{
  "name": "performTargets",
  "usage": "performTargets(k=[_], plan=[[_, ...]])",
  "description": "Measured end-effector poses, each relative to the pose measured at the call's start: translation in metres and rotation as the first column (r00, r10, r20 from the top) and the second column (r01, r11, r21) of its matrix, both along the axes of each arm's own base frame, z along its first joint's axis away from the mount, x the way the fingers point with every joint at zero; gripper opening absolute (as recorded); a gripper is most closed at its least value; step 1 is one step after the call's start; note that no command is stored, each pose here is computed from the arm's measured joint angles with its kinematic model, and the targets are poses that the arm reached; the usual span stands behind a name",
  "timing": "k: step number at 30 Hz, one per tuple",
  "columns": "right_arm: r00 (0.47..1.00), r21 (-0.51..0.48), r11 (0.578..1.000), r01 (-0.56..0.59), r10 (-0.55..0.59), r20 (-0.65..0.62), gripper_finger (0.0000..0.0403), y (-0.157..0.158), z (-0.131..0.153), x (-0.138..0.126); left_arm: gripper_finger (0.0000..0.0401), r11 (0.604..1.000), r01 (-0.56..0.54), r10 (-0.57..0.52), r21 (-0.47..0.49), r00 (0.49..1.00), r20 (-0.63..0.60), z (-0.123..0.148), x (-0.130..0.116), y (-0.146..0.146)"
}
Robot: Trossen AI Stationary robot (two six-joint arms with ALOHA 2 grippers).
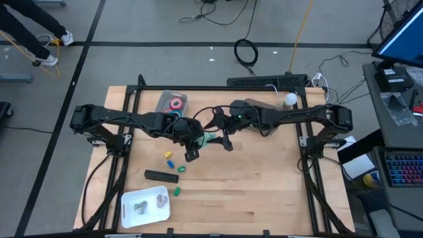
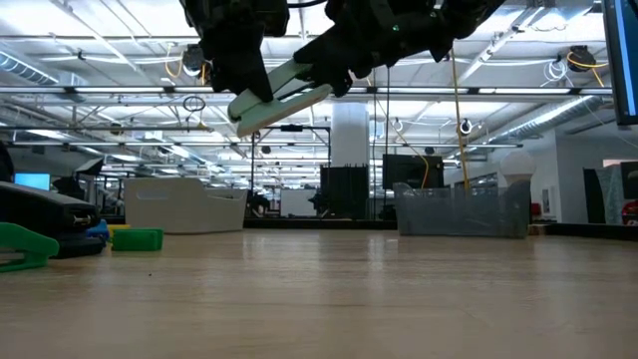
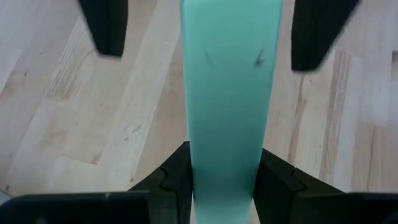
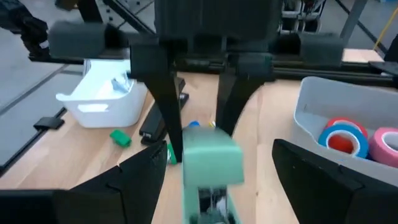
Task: Pick and place Stapler, Stapler remover, tape
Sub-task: Put the light green stapler into the black bin
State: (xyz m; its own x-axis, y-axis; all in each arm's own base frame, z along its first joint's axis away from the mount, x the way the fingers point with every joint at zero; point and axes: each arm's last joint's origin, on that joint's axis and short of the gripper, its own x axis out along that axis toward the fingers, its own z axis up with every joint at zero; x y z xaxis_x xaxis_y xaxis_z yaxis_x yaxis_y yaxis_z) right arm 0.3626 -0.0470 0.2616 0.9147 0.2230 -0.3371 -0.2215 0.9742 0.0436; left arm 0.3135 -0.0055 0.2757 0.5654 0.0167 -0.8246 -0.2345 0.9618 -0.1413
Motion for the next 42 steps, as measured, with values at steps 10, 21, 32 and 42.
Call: performTargets(k=[10, 21, 32, 42], plan=[[1.000, 0.000, 1.000, -0.003, 0.003, -0.027, 0.0281, -0.0002, -0.0025, 0.0023, 0.0122, 1.000, 0.001, -0.001, 0.001, 1.000, -0.002, -0.0001, -0.0002, -0.0001], [0.999, 0.017, 1.000, -0.025, 0.026, -0.026, 0.0222, 0.0011, -0.0023, 0.0022, 0.0122, 1.000, 0.002, -0.002, 0.002, 1.000, -0.001, -0.0001, -0.0002, 0.0000], [0.999, 0.027, 0.998, -0.049, 0.049, -0.023, 0.0167, 0.0019, -0.0021, 0.0021, 0.0122, 1.000, 0.004, -0.004, 0.001, 1.000, 0.000, 0.0000, -0.0001, -0.0002], [0.998, 0.027, 0.998, -0.050, 0.050, -0.022, 0.0118, 0.0019, -0.0020, 0.0022, 0.0122, 1.000, 0.008, -0.008, 0.003, 1.000, 0.000, 0.0002, -0.0002, -0.0003]])
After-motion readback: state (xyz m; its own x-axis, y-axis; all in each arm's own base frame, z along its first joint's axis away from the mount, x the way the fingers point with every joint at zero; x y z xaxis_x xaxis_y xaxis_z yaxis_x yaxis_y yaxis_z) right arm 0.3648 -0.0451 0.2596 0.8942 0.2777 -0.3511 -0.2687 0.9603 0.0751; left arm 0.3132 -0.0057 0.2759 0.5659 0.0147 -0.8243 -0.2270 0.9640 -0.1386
